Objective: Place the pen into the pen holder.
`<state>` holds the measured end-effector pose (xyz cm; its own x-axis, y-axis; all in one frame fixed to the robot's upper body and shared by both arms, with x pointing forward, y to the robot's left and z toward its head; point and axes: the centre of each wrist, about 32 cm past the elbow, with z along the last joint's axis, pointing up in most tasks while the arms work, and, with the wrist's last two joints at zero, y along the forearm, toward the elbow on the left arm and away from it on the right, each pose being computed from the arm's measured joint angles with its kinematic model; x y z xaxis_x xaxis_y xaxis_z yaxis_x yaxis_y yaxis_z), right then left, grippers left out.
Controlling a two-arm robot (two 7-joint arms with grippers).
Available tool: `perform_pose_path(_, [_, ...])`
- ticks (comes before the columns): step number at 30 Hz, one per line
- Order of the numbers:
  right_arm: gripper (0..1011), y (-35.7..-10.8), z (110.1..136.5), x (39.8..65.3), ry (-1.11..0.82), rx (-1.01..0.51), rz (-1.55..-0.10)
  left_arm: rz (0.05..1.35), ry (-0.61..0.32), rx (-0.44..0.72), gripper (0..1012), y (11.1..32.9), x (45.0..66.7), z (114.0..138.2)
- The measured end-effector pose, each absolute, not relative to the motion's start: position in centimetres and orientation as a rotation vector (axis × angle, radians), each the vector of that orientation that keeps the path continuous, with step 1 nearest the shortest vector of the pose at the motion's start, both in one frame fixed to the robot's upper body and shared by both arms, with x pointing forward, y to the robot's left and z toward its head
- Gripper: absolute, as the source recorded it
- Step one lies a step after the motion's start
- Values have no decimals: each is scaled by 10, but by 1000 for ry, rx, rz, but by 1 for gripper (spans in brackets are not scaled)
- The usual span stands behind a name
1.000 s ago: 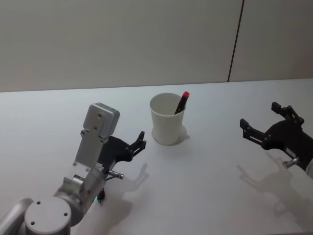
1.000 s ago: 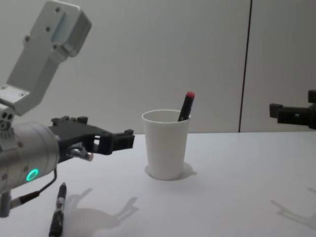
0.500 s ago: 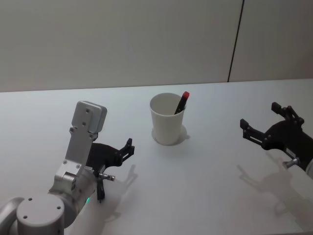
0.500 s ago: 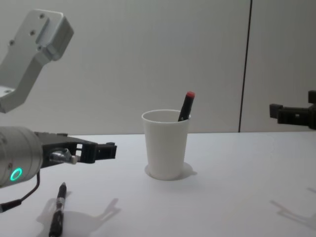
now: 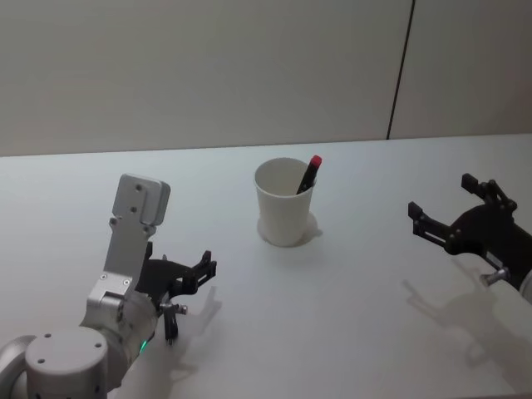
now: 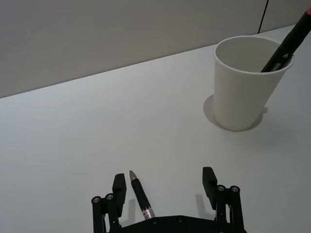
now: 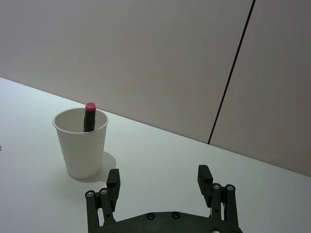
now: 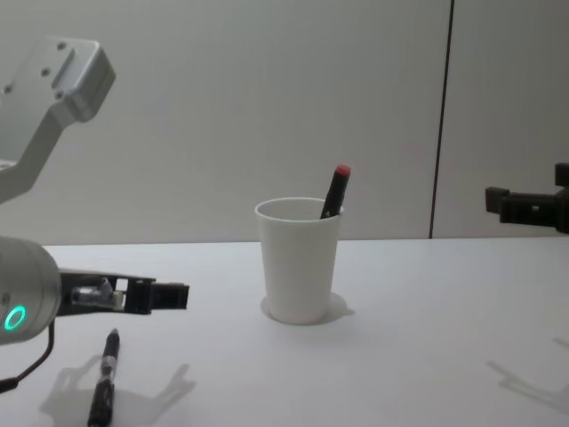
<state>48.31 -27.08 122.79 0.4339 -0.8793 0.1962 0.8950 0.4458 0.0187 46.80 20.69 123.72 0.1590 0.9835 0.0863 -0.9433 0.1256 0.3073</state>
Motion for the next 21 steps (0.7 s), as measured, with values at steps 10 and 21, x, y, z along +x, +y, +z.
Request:
perform_pose_path(10, [1001, -271, 1228, 483, -187, -93, -1107, 1455, 210, 379, 1003, 204, 461, 1238])
perform_pose_path(21, [1001, -271, 1228, 483, -187, -93, -1107, 1475, 269, 417, 1003, 201, 455, 1236])
